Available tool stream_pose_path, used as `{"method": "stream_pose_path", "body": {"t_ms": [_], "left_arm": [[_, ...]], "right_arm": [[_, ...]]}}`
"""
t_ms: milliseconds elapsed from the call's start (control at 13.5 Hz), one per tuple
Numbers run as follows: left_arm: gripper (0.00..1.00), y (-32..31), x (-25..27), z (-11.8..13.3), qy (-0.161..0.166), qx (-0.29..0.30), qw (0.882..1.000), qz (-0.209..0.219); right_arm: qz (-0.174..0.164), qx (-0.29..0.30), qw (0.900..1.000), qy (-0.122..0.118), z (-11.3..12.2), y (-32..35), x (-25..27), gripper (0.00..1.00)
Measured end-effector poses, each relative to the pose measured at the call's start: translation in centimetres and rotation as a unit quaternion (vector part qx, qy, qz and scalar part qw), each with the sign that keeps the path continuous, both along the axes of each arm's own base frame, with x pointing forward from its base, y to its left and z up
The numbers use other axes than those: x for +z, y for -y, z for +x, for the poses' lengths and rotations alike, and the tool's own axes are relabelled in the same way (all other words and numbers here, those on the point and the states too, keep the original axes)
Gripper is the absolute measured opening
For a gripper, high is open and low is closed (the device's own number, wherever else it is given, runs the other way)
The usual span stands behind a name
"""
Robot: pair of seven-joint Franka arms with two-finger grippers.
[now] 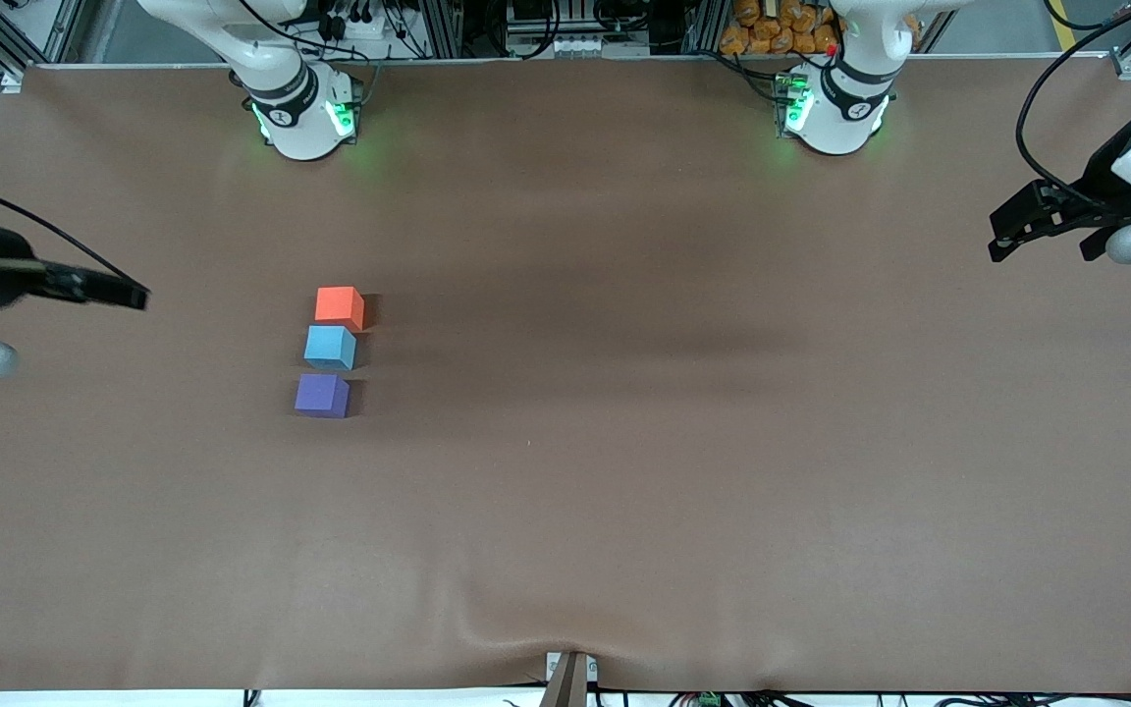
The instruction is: Place blue block between orange and purple blocks
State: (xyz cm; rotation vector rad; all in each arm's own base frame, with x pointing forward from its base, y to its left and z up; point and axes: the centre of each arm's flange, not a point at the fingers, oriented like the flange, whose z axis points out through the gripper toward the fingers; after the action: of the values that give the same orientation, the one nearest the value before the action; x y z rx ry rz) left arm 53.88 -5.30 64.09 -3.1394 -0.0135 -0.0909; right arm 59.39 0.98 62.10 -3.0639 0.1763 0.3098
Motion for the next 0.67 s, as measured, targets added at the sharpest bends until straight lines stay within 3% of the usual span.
{"method": "stream_pose_path", "body": {"t_ms": [223,668], "left_arm": [[1.0,-0.1,0.2,0.0,0.002,0.001,1.0,0.0],[1.0,-0.4,0.9,-0.2,0.001,0.006,1.0,-0.018]], "right_arm": [[-0.006,0.008,1.0,0.02,-2.5,0.1,3.0,1.0],[-0.008,0.009,0.998,0.055,-6.7,-0.1,2.6,1.0]]}}
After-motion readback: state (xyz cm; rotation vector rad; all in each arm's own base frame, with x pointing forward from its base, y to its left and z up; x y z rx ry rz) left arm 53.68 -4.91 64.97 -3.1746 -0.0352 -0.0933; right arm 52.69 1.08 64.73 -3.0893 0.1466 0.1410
